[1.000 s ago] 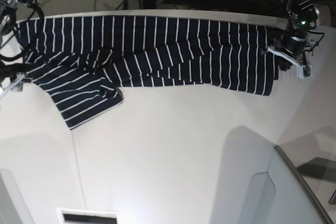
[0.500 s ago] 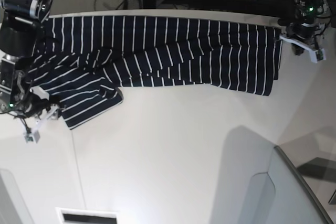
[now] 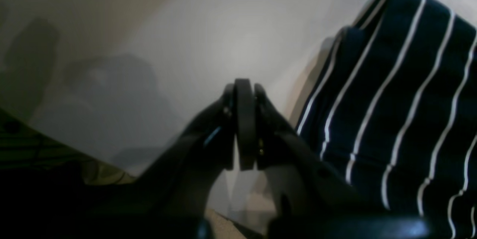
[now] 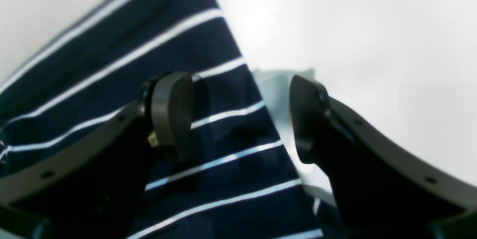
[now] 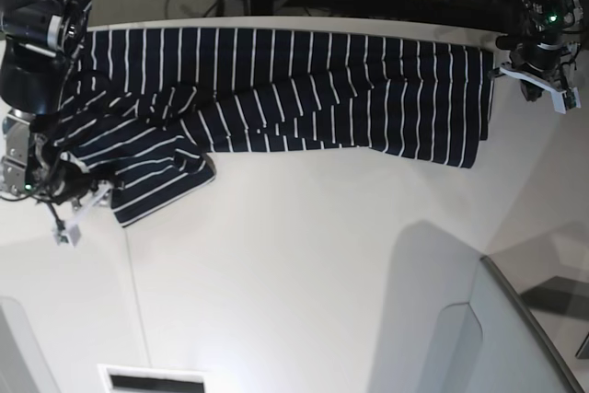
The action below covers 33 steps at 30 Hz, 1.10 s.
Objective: Layout the t-shirt on the table in an organized manner, then fold the t-shirt properly
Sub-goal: 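Grasp the loose sleeve end with the right gripper and fold it inward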
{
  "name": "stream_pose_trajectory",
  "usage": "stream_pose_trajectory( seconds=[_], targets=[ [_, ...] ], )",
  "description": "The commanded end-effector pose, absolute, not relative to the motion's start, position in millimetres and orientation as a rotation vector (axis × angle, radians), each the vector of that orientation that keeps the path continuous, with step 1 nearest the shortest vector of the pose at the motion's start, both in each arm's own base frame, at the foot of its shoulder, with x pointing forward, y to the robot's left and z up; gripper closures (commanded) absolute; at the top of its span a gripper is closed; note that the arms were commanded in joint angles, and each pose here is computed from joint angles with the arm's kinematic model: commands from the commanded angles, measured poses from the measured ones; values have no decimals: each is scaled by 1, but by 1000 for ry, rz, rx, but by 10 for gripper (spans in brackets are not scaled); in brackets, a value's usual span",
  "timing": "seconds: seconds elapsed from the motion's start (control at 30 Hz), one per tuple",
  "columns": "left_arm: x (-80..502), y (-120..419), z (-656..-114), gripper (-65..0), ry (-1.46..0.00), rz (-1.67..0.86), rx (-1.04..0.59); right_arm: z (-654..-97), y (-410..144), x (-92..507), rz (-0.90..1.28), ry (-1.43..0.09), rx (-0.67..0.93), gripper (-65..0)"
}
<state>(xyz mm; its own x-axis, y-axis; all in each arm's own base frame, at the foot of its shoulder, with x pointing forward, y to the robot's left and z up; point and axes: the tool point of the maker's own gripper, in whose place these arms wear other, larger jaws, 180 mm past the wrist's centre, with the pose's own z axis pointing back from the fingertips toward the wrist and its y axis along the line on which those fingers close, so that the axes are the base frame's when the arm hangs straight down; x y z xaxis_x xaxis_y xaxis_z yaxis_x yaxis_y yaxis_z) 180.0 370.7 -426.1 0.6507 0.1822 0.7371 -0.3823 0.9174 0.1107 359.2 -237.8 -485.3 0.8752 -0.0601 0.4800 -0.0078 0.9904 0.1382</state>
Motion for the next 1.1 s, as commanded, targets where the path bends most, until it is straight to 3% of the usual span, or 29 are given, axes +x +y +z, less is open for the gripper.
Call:
stream_pose_trajectory(
  seconds=[0.0,0.27,0.33,0.47,0.5,1.07],
  targets=[
    [186,378,-414,0,-841,318,288,-472,-242,375,-33,-552,137,-384],
    [183,381,-414,0,-838,324,295,-502,-227,365,-82,-530,200,-377],
    [183,381,-414,0,-838,324,295,-502,-225,365,-81,-531,202,-300],
    [183,381,-415,0,-837,327,293,-502,-224,364,-79,-527,206,-30],
    [182,381,-417,0,-833,329,291,-503,-223,363,-78,-518,207,0],
    [186,380,-425,0,-824,346,274,-396,-227,375,79,-609,26,0]
  ],
)
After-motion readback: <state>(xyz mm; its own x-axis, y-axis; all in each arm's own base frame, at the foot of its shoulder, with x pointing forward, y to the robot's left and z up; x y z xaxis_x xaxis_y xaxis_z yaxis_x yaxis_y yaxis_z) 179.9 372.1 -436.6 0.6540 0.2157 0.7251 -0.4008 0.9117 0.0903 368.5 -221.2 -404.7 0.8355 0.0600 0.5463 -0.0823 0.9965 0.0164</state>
